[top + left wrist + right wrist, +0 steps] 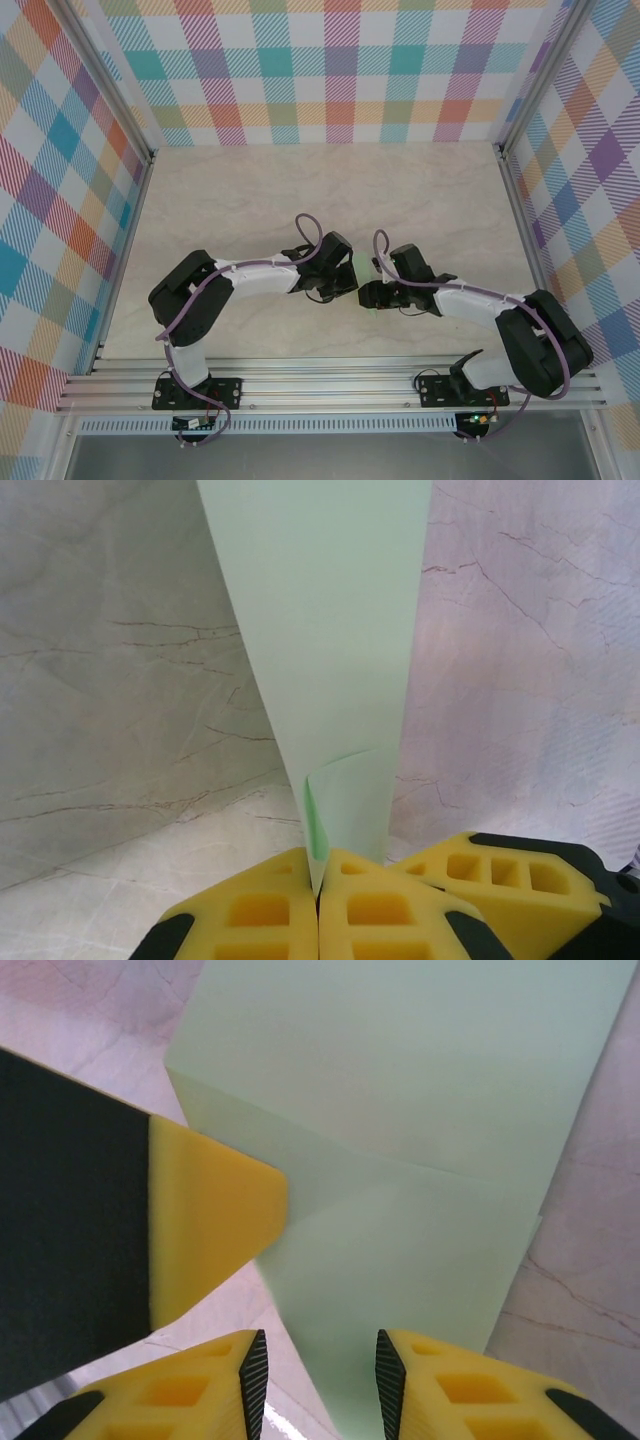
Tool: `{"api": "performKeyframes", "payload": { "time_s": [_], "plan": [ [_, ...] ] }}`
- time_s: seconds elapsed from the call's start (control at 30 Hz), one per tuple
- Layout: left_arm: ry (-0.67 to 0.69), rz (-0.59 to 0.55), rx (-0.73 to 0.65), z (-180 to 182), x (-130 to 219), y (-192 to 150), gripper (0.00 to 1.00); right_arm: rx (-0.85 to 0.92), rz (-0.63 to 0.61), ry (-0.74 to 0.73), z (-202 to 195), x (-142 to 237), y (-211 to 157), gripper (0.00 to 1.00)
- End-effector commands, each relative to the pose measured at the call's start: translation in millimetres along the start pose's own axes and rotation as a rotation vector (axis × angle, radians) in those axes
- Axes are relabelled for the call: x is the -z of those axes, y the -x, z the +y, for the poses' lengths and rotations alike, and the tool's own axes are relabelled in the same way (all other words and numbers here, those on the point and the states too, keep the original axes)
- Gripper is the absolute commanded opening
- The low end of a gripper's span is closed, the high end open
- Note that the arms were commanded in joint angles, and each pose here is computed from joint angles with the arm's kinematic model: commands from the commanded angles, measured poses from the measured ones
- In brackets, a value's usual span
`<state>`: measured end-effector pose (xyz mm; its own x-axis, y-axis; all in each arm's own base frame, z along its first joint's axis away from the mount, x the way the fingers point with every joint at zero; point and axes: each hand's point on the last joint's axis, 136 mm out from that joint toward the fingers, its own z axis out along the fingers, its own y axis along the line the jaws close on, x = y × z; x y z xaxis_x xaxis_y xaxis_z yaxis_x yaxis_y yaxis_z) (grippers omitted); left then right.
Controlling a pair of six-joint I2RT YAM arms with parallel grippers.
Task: Fold a paper plane with a square sheet of paper (pick it up from the middle)
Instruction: Fold the wing for the fifth time at the center of the table.
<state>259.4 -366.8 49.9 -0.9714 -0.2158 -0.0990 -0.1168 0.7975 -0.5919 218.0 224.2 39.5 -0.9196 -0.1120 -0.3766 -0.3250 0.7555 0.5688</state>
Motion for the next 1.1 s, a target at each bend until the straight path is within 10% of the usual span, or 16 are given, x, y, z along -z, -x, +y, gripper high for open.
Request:
{"api": "performKeyframes", "payload": {
  "time_s": [0.0,1.07],
  "plan": [
    [-0.017,0.019,0.016,-8.1,0.9,2.6,0.06,0.116,-0.064,-0.020,2.4,-3.1,6.4,0.37],
    [0.007,0.038,0.009,-6.3,1.0,1.0,0.08,0.324,-0.197,-0.207,-4.7,-6.1,15.0,0.27]
  ]
}}
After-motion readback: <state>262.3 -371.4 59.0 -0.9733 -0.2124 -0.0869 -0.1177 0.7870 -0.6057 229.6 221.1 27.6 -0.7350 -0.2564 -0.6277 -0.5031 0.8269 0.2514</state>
